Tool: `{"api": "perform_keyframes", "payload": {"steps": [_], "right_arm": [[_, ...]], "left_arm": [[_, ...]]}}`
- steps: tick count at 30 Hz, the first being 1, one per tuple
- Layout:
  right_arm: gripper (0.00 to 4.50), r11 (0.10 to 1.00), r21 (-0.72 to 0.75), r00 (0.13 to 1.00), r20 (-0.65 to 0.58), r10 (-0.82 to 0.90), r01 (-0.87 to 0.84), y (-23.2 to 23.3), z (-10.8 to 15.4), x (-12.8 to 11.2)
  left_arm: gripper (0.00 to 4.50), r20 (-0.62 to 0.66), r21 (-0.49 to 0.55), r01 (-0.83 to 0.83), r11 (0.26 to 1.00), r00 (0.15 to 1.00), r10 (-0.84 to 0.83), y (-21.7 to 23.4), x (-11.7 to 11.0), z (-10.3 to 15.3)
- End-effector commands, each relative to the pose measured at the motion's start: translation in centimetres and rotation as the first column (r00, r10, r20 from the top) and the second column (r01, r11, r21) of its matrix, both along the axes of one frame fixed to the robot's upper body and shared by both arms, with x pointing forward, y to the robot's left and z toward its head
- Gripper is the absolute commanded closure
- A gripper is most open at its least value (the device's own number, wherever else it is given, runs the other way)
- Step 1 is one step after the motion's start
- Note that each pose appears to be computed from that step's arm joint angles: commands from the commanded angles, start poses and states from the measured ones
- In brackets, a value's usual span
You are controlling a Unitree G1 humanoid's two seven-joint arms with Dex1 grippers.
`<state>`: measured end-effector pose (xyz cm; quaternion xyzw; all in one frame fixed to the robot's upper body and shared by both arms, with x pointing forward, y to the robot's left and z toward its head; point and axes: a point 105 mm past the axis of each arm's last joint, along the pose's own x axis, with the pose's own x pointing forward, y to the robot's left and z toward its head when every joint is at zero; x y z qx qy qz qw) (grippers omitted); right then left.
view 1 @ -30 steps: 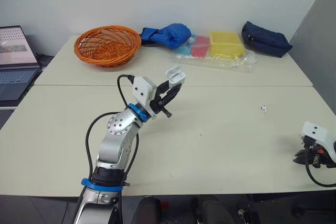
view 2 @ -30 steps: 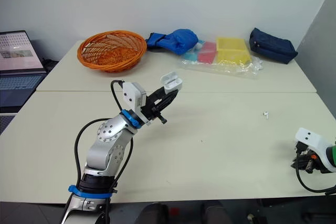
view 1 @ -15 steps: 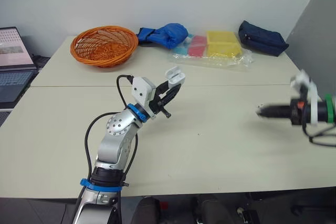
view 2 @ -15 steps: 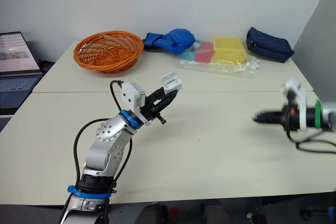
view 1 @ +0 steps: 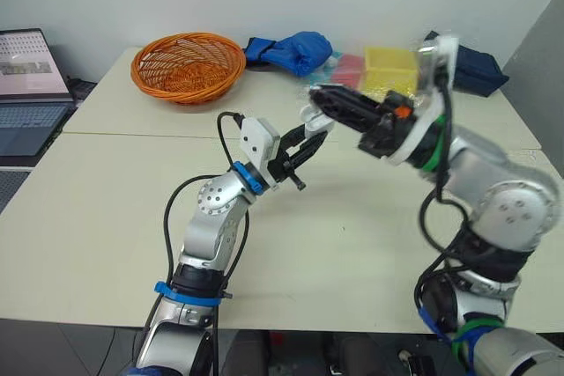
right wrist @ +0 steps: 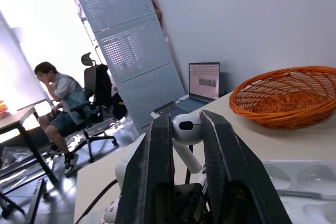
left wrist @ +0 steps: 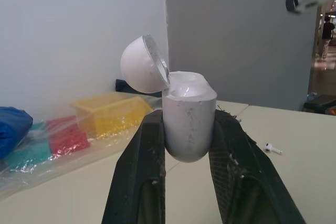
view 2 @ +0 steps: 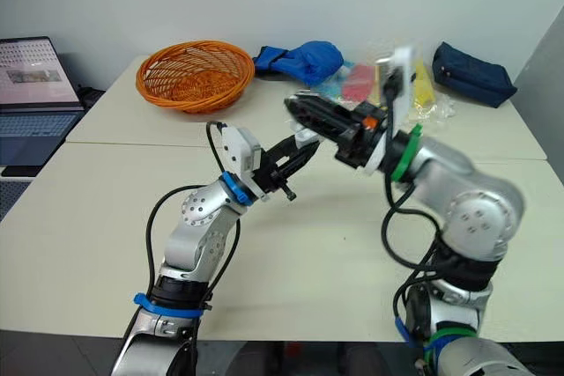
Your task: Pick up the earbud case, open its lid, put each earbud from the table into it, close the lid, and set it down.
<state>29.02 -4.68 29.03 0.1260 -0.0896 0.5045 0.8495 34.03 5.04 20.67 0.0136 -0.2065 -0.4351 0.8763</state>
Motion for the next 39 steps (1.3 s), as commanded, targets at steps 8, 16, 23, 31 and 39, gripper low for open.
{"api": "perform_keyframes", "payload": {"steps": [8,16,23,31,39], "right_arm": [[4.11,0.962,0.102,0.961,0.082,-0.264,0.255,0.6,-0.4,2.0],[4.11,0.94,0.131,0.941,0.083,-0.328,0.316,0.6,-0.7,2.8],[4.11,0.94,0.128,0.942,0.074,-0.327,0.316,0.7,-1.1,2.6],[4.11,0.945,0.126,0.947,0.069,-0.313,0.303,1.3,-1.2,2.5],[4.11,0.949,0.115,0.953,0.044,-0.299,0.292,1.9,-1.8,2.6]], "left_arm": [[3.76,0.102,-0.06,-0.036,0.998,0.994,0.042,-0.4,0.0,2.1],[3.76,0.085,-0.118,-0.061,0.991,0.994,0.071,-0.2,0.4,2.7],[3.76,0.057,-0.142,-0.047,0.989,0.997,0.056,-0.4,0.3,2.9],[3.76,0.058,-0.143,-0.043,0.989,0.997,0.052,-0.6,0.2,2.9],[3.76,0.062,-0.139,-0.042,0.989,0.997,0.051,-0.8,0.0,2.9]]}}
